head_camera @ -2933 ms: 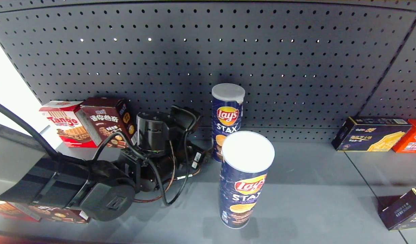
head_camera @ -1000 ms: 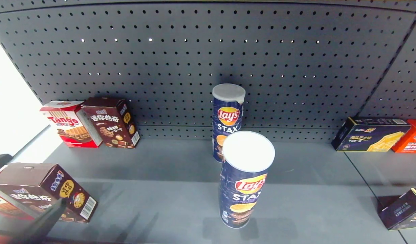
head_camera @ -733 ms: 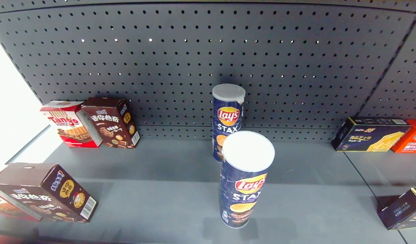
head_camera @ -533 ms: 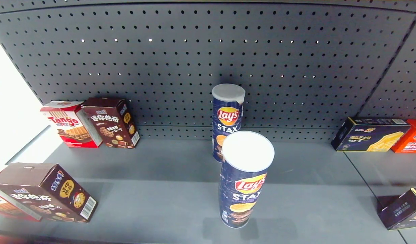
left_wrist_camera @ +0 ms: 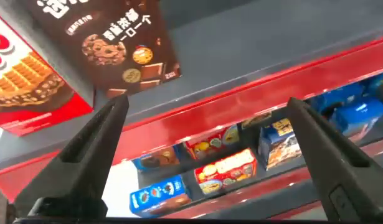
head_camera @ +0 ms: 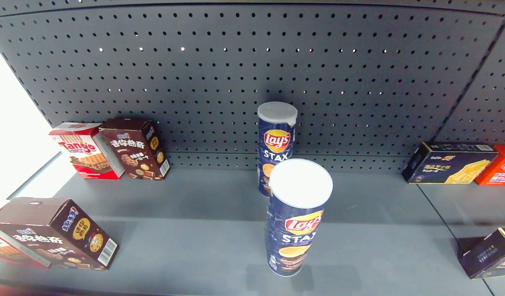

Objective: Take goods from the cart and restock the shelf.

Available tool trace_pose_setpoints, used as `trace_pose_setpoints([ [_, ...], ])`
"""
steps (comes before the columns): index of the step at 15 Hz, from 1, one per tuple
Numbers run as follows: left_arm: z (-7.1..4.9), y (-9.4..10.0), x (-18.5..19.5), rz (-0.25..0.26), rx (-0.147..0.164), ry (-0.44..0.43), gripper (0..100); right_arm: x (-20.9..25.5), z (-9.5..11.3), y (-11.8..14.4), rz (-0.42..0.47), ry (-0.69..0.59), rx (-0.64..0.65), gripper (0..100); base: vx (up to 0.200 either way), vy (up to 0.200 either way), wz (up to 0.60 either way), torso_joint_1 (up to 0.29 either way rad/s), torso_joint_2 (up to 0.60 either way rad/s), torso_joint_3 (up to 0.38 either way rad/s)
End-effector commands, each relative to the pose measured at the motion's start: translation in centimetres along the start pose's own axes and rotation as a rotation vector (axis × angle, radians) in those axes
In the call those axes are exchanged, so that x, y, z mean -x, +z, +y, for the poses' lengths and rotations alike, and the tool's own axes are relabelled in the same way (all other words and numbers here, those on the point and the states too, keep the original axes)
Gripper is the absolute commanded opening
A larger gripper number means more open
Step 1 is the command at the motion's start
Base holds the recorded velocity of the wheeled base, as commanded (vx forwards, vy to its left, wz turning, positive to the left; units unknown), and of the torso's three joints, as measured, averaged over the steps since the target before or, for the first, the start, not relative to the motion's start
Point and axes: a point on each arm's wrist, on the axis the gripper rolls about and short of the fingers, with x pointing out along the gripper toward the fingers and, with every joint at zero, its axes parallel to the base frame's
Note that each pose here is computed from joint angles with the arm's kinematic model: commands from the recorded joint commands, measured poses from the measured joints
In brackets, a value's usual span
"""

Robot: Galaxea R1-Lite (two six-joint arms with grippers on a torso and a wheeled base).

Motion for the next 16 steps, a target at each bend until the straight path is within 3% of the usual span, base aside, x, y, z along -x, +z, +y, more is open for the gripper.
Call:
trace_pose_setpoints([
  [1, -0.21, 0.05, 0.17, 0.0, 0.001, 0.124, 100, -0.01, 0.0, 0.01, 0.002, 0.0, 0.0, 100, 0.0, 0.0, 0.0, 0.0, 0.0, 0.0],
  [3, -0.38, -0.16, 0.94, -0.097, 0.008, 0.111, 100, -0.01, 0.0, 0.01, 0.002, 0.0, 0.0, 100, 0.0, 0.0, 0.0, 0.0, 0.0, 0.0],
  [8, -0.33, -0.17, 0.95, -0.091, 0.019, 0.14, 100, -0.01, 0.0, 0.01, 0.002, 0.0, 0.0, 100, 0.0, 0.0, 0.0, 0.0, 0.0, 0.0],
  [10, 0.26, -0.33, 1.09, -0.039, 0.046, 0.414, 100, -0.01, 0.0, 0.01, 0.002, 0.0, 0.0, 100, 0.0, 0.0, 0.0, 0.0, 0.0, 0.0],
  [11, 0.37, -0.39, 1.14, -0.037, 0.102, 0.469, 100, -0.01, 0.0, 0.01, 0.002, 0.0, 0.0, 100, 0.0, 0.0, 0.0, 0.0, 0.0, 0.0],
  [12, 0.33, -0.41, 1.12, -0.048, 0.149, 0.452, 100, -0.01, 0.0, 0.01, 0.002, 0.0, 0.0, 100, 0.0, 0.0, 0.0, 0.0, 0.0, 0.0],
  [13, 0.24, -0.46, 1.07, -0.053, 0.164, 0.41, 100, -0.01, 0.0, 0.01, 0.002, 0.0, 0.0, 100, 0.0, 0.0, 0.0, 0.0, 0.0, 0.0],
  [14, -0.2, -0.88, 0.91, -0.023, 0.151, 0.247, 100, -0.01, 0.0, 0.01, 0.002, 0.0, 0.0, 100, 0.0, 0.0, 0.0, 0.0, 0.0, 0.0],
  [15, -0.36, -0.84, 0.93, -0.023, 0.13, 0.175, 100, -0.01, 0.0, 0.01, 0.002, 0.0, 0.0, 100, 0.0, 0.0, 0.0, 0.0, 0.0, 0.0],
  [16, -0.38, -0.78, 0.91, -0.032, 0.117, 0.161, 100, -0.01, 0.0, 0.01, 0.002, 0.0, 0.0, 100, 0.0, 0.0, 0.0, 0.0, 0.0, 0.0],
])
